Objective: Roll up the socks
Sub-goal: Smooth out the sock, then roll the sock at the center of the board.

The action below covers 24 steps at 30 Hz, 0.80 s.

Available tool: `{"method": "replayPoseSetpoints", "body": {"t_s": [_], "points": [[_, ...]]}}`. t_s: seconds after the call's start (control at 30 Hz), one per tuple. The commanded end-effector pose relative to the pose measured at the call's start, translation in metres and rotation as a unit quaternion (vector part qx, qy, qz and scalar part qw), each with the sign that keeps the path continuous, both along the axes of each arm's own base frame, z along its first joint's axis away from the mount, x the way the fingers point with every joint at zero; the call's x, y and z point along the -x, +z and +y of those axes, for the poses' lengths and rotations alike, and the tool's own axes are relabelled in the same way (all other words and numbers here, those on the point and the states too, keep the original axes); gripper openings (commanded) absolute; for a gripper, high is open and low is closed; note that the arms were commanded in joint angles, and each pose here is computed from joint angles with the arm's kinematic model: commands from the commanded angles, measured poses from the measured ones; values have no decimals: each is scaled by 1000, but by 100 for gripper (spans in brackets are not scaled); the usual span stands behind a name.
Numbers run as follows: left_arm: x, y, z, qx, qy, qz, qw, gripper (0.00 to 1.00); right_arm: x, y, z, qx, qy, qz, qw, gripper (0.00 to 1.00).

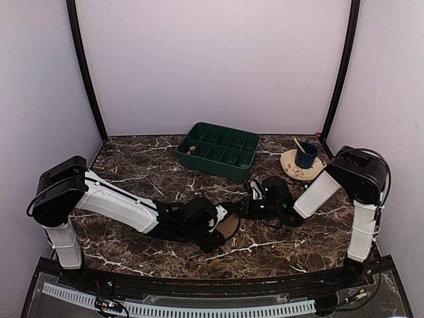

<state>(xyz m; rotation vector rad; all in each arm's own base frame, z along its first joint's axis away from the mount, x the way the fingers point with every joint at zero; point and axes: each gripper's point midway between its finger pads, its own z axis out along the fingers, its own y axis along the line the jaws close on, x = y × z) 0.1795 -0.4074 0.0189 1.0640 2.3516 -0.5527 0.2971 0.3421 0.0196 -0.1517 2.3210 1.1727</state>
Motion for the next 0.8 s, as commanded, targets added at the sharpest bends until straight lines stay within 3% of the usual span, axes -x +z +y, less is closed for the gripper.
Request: {"method": "replayPoseSetpoints", "body": {"t_s": [0.0, 0.17, 0.47, 0.77], "points": [[29, -46, 50, -97, 5, 64, 993, 41, -19, -40, -37, 90, -61, 12, 994, 2], [29, -45, 51, -96, 9, 64, 993, 41, -25, -34, -25, 103, -30, 1, 994, 5], [20, -27, 42, -70, 25, 49, 996, 45, -14, 5, 16, 126, 68, -58, 988, 26], [11, 17, 25, -20, 29, 24, 999, 49, -8, 49, 18, 161, 67, -114, 978, 34]]}}
